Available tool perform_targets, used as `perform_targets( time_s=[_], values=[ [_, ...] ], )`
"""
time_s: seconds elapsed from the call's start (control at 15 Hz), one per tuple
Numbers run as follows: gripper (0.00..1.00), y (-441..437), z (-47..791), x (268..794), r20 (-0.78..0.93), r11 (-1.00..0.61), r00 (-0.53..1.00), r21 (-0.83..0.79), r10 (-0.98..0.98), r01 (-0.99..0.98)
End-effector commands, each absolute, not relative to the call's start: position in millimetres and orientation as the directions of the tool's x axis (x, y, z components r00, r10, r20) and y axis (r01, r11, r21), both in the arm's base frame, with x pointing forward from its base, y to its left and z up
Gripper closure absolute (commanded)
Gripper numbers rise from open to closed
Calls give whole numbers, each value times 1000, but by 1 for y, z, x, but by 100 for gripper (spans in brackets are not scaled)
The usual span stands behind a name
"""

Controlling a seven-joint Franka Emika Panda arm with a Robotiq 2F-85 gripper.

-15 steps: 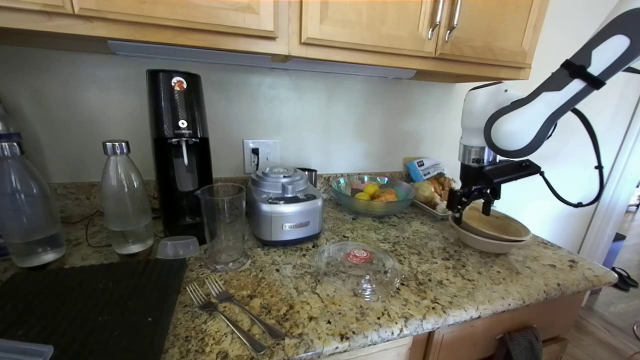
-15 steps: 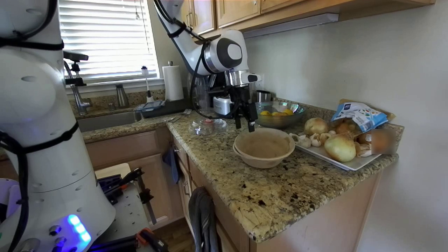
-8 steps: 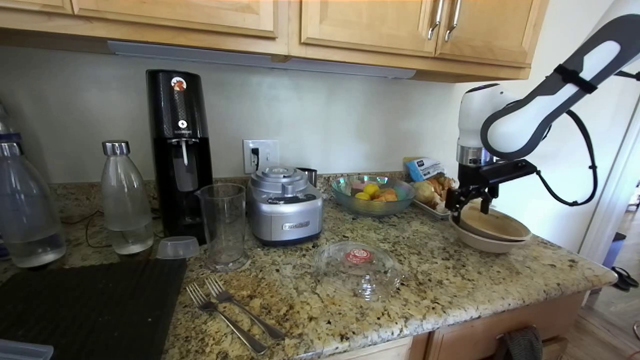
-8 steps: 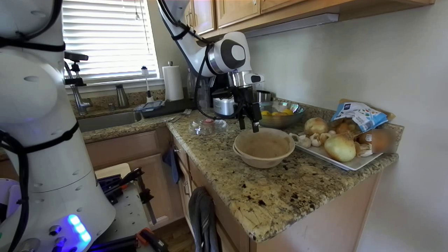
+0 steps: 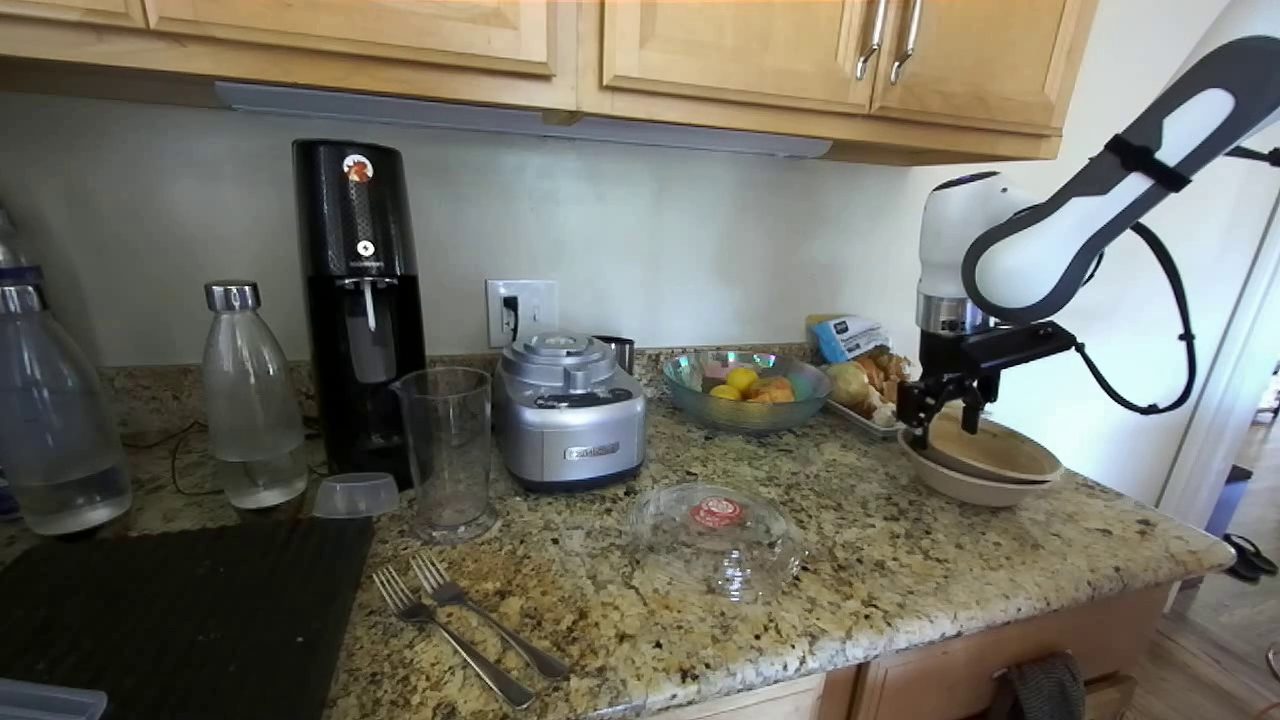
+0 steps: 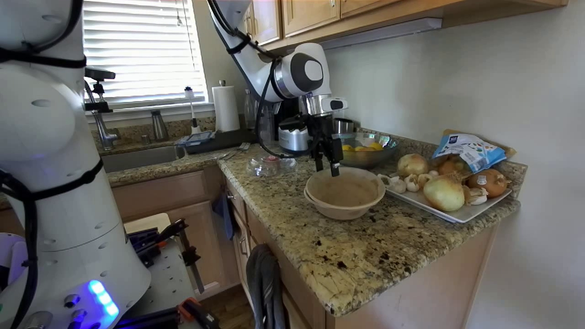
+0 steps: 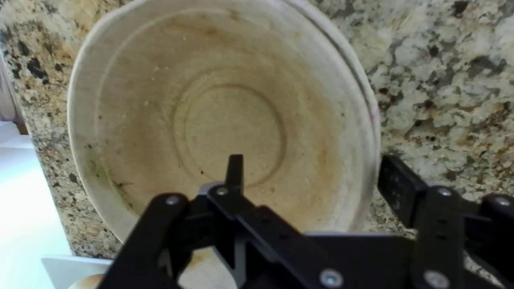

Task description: Take the bowl and put on the table

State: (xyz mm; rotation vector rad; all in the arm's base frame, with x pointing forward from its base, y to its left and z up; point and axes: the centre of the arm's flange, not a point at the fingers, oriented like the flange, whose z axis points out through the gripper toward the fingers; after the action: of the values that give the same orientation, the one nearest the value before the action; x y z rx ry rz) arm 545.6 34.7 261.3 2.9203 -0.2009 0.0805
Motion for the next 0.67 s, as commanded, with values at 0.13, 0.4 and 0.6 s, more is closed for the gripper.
perform_targets(
  time_s=[0.13, 0.4, 0.6],
  values=[
    [16, 32, 260, 546, 70, -962, 985, 213, -159, -170],
    [20, 32, 261, 546, 58, -966, 985, 194, -161, -169],
    [45, 34, 258, 545, 45, -969, 985, 179, -164, -170]
  ],
)
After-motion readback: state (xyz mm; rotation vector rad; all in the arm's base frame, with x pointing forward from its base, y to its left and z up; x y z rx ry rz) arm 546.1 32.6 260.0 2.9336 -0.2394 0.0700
